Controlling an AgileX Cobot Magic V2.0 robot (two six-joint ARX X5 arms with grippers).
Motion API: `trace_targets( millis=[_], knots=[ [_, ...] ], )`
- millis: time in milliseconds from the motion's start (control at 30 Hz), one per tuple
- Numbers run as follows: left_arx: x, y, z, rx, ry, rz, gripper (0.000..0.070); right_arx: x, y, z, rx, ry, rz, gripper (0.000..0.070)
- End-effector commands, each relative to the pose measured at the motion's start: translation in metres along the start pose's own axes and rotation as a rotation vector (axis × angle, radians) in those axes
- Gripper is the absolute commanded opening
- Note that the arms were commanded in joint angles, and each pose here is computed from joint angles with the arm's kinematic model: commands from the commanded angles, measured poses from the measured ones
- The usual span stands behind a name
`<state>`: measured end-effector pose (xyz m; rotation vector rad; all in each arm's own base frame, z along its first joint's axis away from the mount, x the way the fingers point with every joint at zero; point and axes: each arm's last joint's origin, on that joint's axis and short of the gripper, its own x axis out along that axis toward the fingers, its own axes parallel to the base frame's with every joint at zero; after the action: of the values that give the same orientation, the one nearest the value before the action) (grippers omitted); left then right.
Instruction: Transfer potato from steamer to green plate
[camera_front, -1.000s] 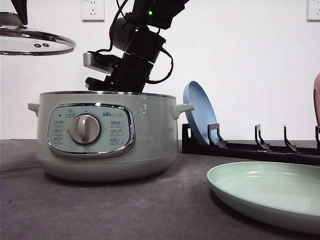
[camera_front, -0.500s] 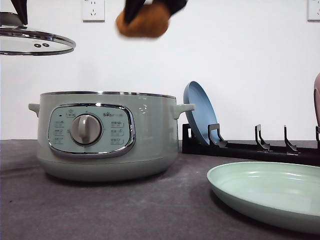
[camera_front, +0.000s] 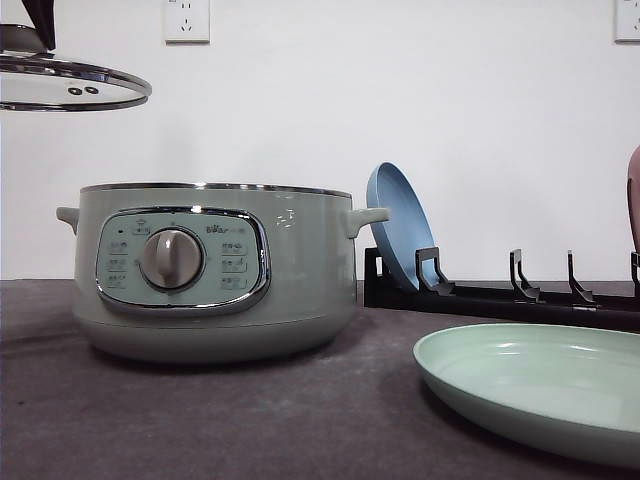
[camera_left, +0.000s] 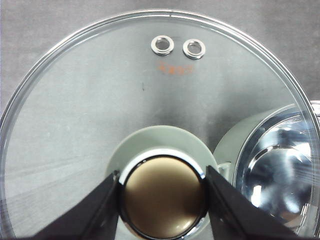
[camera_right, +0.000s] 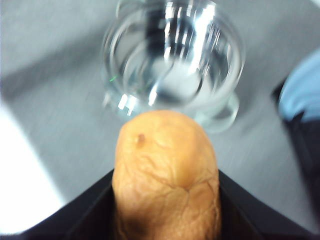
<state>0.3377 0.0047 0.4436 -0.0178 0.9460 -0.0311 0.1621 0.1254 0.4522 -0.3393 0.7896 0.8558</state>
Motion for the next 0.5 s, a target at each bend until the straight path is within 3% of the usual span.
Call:
trace_targets(
  millis=[0,200,467],
  knots=[
    [-0.013,0.0,0.002,0.002,-0.04,-0.002,0.0,0.003,0.002,-0.015,0.062,0.004,0.008,0.0228],
    [-0.013,0.0,0.002,0.001,-0.04,-0.002,0.0,0.023,0.006,-0.068,0.201,-0.051,-0.006,0.0228],
    [-0.013,0.0,0.002,-0.002,-0.042,-0.002,0.0,0.097,-0.006,-0.126,0.425,0.019,-0.029,0.0228]
  ],
)
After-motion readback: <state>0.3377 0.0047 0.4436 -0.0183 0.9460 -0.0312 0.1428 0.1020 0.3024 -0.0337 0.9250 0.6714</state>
